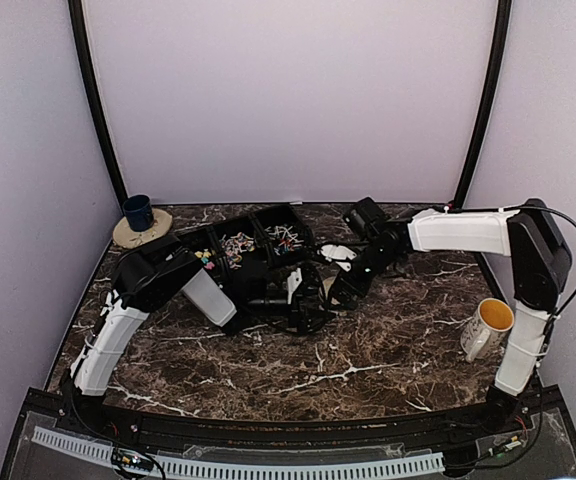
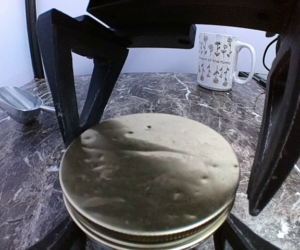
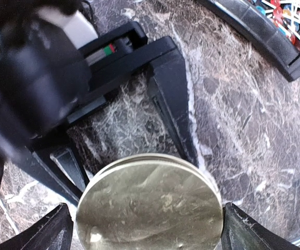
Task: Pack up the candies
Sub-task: Screw the bottle lid onto the packing bottle.
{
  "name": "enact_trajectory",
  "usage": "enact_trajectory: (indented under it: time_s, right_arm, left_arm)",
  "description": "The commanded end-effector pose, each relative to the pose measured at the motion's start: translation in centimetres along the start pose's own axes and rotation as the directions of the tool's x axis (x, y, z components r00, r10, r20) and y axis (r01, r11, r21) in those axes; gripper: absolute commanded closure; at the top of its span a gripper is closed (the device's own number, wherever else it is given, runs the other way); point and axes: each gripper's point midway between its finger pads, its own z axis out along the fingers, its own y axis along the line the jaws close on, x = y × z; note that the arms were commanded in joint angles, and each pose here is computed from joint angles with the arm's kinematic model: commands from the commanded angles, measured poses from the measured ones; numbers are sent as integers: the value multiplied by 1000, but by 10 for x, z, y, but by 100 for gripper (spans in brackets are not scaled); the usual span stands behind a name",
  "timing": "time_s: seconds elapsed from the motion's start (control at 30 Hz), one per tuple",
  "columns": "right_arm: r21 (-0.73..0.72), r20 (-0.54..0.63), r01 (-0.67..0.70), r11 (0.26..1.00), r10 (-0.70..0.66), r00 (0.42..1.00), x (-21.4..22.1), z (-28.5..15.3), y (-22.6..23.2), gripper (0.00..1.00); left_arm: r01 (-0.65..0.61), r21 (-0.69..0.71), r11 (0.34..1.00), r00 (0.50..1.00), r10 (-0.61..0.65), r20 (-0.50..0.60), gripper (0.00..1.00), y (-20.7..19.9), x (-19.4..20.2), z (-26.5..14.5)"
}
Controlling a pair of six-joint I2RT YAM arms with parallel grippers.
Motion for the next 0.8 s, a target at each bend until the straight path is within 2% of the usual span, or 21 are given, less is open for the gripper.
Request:
enact_trajectory:
  time_s: [0.0,0.5,0.77]
  right_arm:
    - [-27,-21,-53,998,52,998,13,-8,11,2]
    - [-24,-63,-67,997,65,996,28,-8,32,2]
    - [3,-98,-42,999,43,994,33,-12,46,3]
  left_arm:
    - [246,-8,969,917,-235,-323,20,-30,133,-29]
    - [248,-24,968,914,-242,-326,21,-26,134,-29]
    - [253,-28,967,912,-248,-327,25,-26,134,-29]
